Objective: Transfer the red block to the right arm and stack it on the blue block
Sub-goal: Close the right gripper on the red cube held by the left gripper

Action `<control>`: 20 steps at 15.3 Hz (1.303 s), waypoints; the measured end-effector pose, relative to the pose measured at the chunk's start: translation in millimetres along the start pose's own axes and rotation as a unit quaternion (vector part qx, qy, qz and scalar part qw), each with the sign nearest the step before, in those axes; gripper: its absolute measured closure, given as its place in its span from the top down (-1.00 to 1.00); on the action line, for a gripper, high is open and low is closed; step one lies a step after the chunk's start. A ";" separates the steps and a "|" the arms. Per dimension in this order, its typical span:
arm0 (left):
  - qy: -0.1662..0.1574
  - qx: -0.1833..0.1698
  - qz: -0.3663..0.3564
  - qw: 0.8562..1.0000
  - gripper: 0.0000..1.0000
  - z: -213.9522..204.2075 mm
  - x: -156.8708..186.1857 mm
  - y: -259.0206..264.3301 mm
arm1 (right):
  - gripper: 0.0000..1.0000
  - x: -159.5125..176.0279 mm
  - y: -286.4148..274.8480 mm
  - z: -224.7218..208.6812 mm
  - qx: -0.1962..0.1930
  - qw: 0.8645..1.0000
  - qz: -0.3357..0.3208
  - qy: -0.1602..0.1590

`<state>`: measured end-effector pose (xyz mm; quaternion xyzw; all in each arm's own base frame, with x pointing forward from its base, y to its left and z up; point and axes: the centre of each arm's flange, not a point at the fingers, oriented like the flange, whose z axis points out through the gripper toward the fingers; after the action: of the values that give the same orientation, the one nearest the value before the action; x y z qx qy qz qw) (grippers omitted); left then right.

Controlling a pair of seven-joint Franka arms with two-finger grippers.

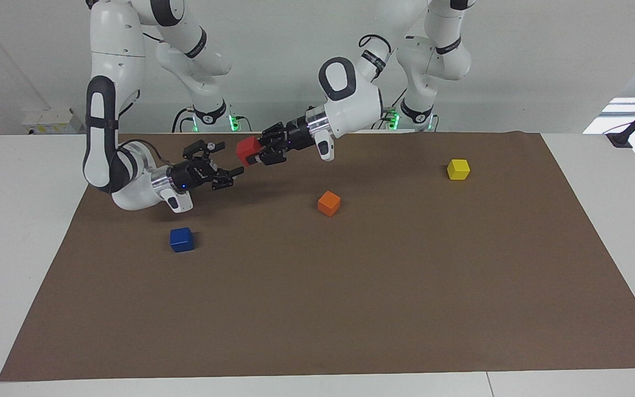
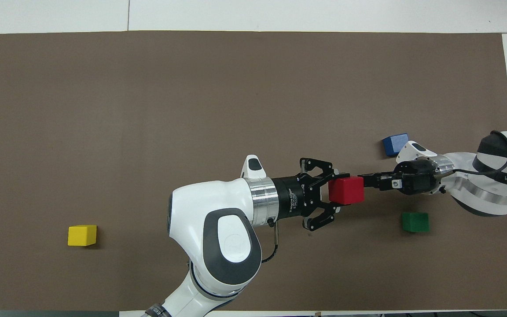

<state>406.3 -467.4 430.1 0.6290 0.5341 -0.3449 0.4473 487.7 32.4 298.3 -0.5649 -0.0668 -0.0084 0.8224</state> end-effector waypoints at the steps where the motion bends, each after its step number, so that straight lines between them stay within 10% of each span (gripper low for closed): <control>1: 0.000 0.000 0.000 1.000 0.08 0.0 0.0 0.0 | 1.00 1.0 -0.3 0.7 0.002 1.000 -0.002 0.002; 20: 0.000 -0.008 -0.011 1.000 0.08 7.9 0.1 -2.8 | 1.00 19.3 14.7 37.7 0.003 0.999 -0.015 0.033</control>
<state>404.0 -474.6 426.6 0.6194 0.5440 -0.3454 0.4483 504.3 74.0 300.2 -0.5611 -0.0481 -0.0386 0.8255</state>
